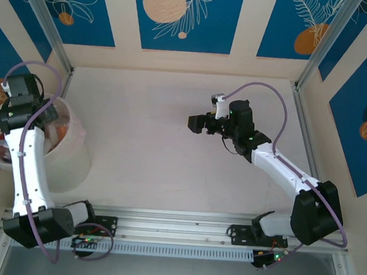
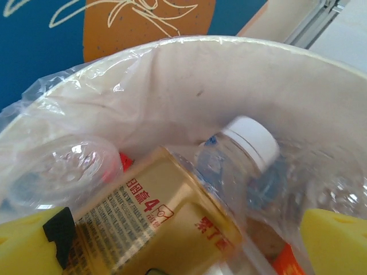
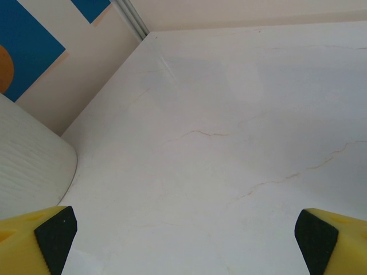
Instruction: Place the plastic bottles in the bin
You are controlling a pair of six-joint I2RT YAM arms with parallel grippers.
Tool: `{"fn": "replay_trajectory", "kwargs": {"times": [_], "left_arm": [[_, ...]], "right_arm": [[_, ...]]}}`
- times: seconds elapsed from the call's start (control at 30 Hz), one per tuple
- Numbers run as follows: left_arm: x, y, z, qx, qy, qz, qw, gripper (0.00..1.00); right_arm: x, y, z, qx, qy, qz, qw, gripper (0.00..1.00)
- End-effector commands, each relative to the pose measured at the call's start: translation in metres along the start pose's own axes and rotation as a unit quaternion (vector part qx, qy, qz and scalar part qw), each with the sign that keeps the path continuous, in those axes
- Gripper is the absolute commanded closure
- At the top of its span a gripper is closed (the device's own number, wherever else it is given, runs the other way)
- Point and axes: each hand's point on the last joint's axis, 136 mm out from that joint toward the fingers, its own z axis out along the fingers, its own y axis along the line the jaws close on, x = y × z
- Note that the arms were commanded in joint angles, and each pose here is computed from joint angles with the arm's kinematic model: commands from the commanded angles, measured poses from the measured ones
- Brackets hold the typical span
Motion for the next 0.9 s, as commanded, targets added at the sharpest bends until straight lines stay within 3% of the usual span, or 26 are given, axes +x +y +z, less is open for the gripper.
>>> {"fn": "replay_trajectory", "kwargs": {"times": [0.0,0.33,0.43,0.57,0.73,0.83,0.87], "left_arm": [[0.040,-0.019,0.011,0.052,0.074,-0.018,0.996,0.00],[-0.026,-0.018,-0.063,0.132,-0.047,-0.059,0.988,0.00],[-0.039,-0.035,-0.090,0.189,-0.080,-0.067,0.976,0.00],[-0.048,-0.064,-0.118,0.220,-0.114,-0.026,0.968,0.00],[-0.049,-0.137,-0.160,0.342,-0.149,0.027,0.927,0.00],[-0.037,-0.191,-0.192,0.431,-0.175,0.079,0.882,0.00],[-0.030,-0.210,-0.205,0.469,-0.183,0.099,0.858,0.00]], "right_arm": [[-0.008,0.003,0.001,0.003,-0.005,-0.016,1.000,0.00],[-0.005,0.002,0.003,0.005,-0.005,-0.012,1.000,0.00],[-0.004,0.002,0.002,0.005,-0.007,-0.011,1.000,0.00],[-0.006,0.001,-0.001,0.010,-0.011,-0.011,1.000,0.00],[-0.006,-0.006,-0.008,0.031,-0.021,-0.011,0.999,0.00],[-0.006,-0.013,-0.014,0.053,-0.033,-0.004,0.998,0.00],[-0.006,-0.016,-0.017,0.063,-0.038,-0.001,0.997,0.00]]}}
